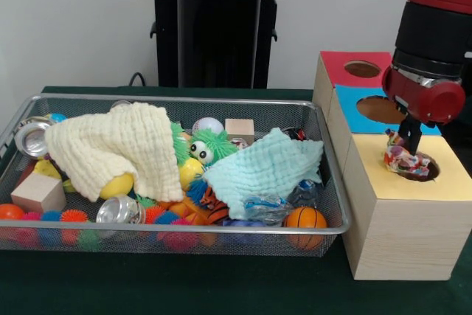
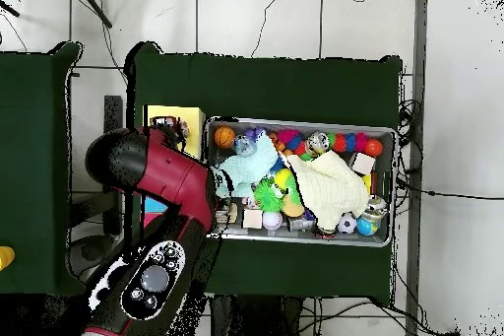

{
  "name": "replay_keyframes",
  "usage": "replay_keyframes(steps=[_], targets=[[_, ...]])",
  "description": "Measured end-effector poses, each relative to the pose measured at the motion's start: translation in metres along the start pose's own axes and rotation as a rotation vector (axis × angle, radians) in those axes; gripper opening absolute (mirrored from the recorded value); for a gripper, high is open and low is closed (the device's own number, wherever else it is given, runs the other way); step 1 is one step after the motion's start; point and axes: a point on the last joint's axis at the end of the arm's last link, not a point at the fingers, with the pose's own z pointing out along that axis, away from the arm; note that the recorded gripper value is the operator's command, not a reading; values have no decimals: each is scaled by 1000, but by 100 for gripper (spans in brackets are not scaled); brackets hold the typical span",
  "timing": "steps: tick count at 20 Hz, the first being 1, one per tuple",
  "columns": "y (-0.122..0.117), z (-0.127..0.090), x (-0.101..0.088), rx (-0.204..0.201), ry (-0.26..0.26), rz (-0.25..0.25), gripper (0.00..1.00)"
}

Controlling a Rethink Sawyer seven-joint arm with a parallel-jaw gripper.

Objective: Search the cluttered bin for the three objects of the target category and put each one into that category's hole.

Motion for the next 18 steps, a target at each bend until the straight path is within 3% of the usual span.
replay_keyframes(steps=[8,12,18], targets=[[-5,24,17,-57,21,-56,0],[-17,52,26,-77,37,-82,0],[-16,52,28,-106,41,-159,0]])
